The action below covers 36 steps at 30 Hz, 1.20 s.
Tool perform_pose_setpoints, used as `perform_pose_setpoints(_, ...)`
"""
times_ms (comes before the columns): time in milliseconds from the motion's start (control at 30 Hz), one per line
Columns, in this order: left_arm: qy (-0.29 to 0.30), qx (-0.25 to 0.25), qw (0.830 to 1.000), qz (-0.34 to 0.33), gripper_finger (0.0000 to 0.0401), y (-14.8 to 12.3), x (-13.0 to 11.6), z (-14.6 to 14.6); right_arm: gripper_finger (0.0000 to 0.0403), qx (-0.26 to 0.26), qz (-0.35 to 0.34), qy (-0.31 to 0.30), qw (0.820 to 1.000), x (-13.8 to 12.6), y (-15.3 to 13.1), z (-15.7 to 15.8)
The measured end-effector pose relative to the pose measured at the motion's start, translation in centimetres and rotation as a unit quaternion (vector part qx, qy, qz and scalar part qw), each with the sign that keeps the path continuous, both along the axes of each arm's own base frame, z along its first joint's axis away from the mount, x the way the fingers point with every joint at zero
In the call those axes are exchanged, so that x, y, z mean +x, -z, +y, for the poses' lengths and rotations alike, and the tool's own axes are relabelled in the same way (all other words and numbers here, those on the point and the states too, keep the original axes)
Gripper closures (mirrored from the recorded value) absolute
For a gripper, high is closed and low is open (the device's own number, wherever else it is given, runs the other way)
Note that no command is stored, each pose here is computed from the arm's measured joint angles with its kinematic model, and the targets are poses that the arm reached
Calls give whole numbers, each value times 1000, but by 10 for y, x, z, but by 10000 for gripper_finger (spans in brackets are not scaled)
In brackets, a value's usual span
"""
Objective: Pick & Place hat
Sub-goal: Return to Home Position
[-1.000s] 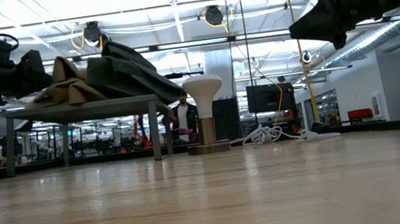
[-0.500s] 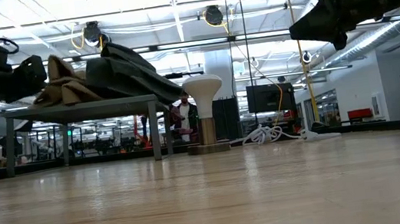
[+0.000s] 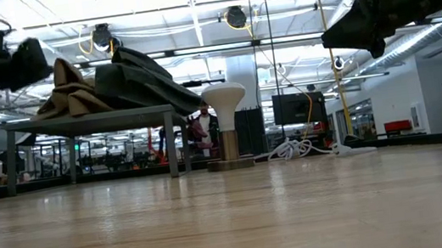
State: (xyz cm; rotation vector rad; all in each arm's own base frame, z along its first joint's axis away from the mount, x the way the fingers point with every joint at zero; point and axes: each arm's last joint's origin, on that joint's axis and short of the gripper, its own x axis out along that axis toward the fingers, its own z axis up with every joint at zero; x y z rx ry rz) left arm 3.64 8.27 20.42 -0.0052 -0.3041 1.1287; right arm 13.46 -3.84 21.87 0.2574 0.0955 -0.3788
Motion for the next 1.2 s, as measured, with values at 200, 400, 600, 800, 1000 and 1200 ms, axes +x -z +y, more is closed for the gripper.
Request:
perform_pose_setpoints(200, 50, 6, 999, 19, 281, -40, -3, -17, 298, 0, 0, 0, 1000, 0, 0, 0)
perform_pose_setpoints(400, 192, 63, 979, 23, 281, -74, -3, -39, 298, -1, -4, 0, 1000, 0, -1, 0)
perform_pose_setpoints(600, 239, 50, 970, -1, 281, -78, 0, -44, 298, -1, -5, 0, 1000, 0, -1, 0)
perform_pose_setpoints(800, 281, 55, 958, 0, 281, -78, 3, -47, 298, 20, -13, 1, 1000, 0, -1, 0)
perform_pose_setpoints(1000, 322, 66, 944, 6, 281, -72, 9, -49, 298, 20, -13, 1, 1000, 0, -1, 0)
perform_pose_setpoints(1200, 351, 61, 934, 16, 281, -62, 16, -49, 298, -5, -3, -1, 1000, 0, -1, 0)
